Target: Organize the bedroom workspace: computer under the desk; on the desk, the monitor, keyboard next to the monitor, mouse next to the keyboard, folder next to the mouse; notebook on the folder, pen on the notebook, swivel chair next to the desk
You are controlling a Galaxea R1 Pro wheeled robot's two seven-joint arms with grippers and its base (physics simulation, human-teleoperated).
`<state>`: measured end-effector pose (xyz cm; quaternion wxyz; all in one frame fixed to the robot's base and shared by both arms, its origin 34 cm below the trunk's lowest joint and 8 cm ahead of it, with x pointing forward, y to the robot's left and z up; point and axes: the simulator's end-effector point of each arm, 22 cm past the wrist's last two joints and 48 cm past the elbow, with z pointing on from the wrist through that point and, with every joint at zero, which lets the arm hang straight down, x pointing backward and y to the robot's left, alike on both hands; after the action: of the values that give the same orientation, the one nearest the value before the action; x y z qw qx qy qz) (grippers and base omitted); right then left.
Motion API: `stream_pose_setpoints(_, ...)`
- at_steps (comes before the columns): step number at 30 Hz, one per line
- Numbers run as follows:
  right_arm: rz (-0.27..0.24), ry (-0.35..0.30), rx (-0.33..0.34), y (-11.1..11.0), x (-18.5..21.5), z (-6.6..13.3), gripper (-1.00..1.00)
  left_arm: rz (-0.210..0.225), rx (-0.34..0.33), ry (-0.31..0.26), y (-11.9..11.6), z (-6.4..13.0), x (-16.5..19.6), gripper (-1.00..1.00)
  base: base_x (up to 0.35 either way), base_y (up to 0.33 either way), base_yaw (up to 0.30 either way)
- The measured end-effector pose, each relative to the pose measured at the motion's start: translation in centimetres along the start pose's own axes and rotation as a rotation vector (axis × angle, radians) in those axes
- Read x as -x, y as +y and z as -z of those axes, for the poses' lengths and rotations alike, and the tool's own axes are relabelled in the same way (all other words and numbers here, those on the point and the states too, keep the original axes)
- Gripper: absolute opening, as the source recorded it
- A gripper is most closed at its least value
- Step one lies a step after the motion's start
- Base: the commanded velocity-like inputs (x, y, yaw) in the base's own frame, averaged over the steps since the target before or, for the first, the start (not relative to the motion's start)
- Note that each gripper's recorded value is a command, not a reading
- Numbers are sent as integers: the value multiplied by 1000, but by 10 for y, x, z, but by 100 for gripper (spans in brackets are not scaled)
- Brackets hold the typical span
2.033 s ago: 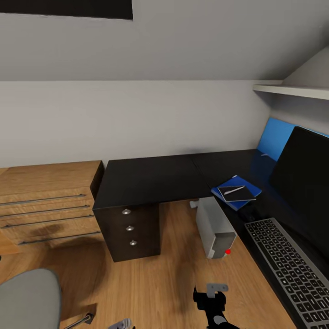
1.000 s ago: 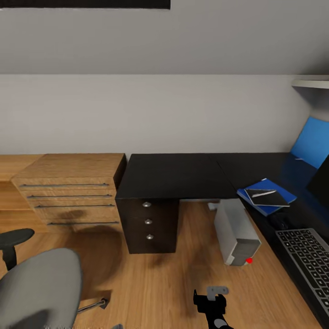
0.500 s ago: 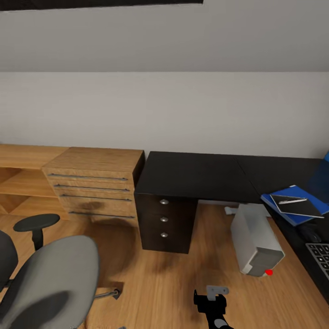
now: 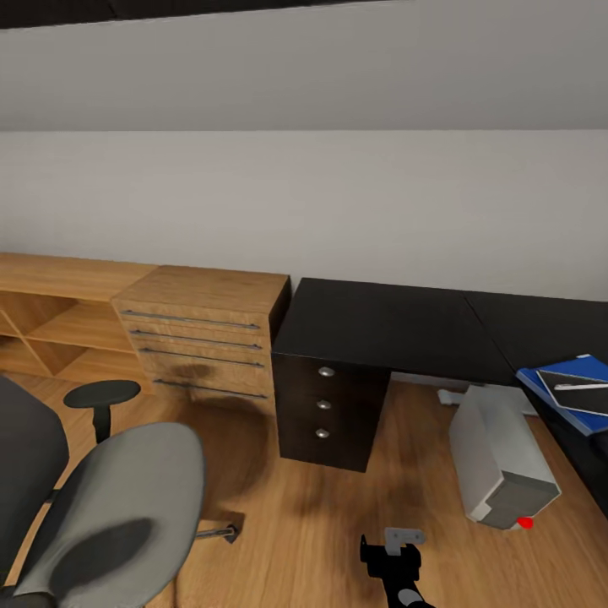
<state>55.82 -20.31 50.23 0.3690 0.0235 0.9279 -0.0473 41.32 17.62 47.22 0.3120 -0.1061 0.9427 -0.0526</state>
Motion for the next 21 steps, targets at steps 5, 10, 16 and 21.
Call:
stream_pose_setpoints(5,0,0,-1,-1,0,0,100,-12,-5,24,4,1,-12,100,-145,0,8)
stream_pose_setpoints(10,0,1,-2,-1,0,-1,100,-15,-8,29,5,2,-14,100,-299,0,1)
stream_pose_setpoints(16,0,1,-2,-1,0,-1,100,-15,-8,30,5,2,-14,100,-326,0,0)
stream_pose_setpoints(21,0,1,-2,-1,0,0,100,-15,-9,30,5,2,-14,100,-303,0,0)
